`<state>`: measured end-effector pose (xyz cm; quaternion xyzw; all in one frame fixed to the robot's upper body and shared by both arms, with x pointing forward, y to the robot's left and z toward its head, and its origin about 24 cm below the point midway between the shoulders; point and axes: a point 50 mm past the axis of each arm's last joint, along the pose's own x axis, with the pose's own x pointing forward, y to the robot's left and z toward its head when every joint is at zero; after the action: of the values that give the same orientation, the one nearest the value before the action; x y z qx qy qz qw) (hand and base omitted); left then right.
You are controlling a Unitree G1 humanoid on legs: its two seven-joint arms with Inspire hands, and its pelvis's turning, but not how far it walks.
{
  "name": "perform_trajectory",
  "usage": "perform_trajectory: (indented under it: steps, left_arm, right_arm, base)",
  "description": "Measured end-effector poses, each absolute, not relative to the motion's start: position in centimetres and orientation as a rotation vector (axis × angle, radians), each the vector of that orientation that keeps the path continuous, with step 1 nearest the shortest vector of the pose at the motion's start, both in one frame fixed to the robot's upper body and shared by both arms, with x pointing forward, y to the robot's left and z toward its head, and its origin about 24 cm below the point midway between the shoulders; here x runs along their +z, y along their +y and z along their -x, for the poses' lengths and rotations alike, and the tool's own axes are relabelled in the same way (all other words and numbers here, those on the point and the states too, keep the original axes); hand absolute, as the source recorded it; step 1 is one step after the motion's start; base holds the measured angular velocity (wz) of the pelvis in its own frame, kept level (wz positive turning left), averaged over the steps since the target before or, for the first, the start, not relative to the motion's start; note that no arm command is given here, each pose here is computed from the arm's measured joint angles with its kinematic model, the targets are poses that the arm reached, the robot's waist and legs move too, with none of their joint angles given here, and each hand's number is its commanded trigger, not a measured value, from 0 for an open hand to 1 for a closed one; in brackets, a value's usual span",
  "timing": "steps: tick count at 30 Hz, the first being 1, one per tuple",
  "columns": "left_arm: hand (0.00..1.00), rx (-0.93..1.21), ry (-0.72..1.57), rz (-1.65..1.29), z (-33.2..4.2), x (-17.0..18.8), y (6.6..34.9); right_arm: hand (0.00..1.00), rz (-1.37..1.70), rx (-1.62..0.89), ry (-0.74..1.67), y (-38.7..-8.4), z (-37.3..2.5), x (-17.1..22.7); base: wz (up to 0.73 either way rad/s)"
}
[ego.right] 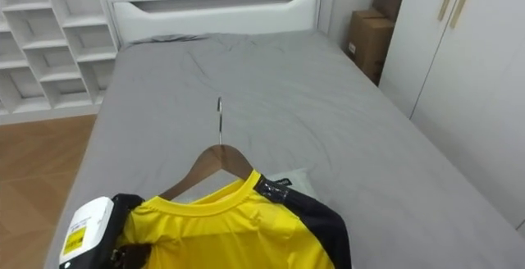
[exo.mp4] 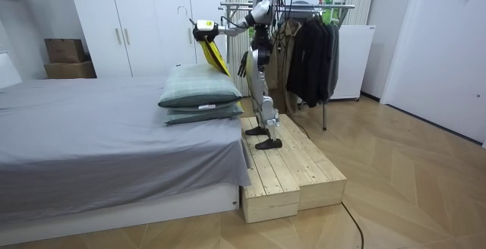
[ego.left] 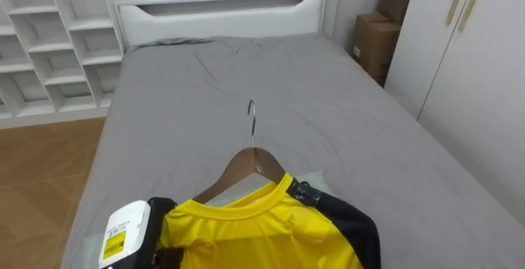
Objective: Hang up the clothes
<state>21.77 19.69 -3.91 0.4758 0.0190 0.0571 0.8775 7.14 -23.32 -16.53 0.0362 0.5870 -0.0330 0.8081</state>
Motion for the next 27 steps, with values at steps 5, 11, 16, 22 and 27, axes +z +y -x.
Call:
perform_trajectory:
  steps: [5, 11, 16, 22, 27]
  left_arm:
    - [1.0, 0.119, 0.031, -0.991, -21.7, -3.8, 19.7]
    - [1.0, 0.13, -0.007, -0.983, -22.0, -3.1, 19.7]
    - [1.0, 0.185, -0.069, -0.959, -22.4, -2.0, 19.6]
    - [1.0, 0.251, -0.197, -0.907, -22.8, 0.1, 19.2]
    - [1.0, 0.262, -0.209, -0.894, -23.2, 0.4, 19.2]
  right_arm:
    - [0.0, -0.024, -0.084, 1.255, -23.4, -7.3, -16.5]
    - [0.0, 0.106, -0.109, 1.23, -23.9, -8.3, -16.3]
    - [0.0, 0.334, -0.093, 1.121, -24.4, -11.1, -15.3]
    - [0.0, 0.599, -0.133, 0.887, -25.6, -15.7, -12.7]
    - [0.0, 0.776, -0.193, 0.631, -25.5, -19.7, -9.6]
  base:
    - [0.0]
    - [-0.02]
    - [-0.03]
    - [-0.03]
    - [0.0]
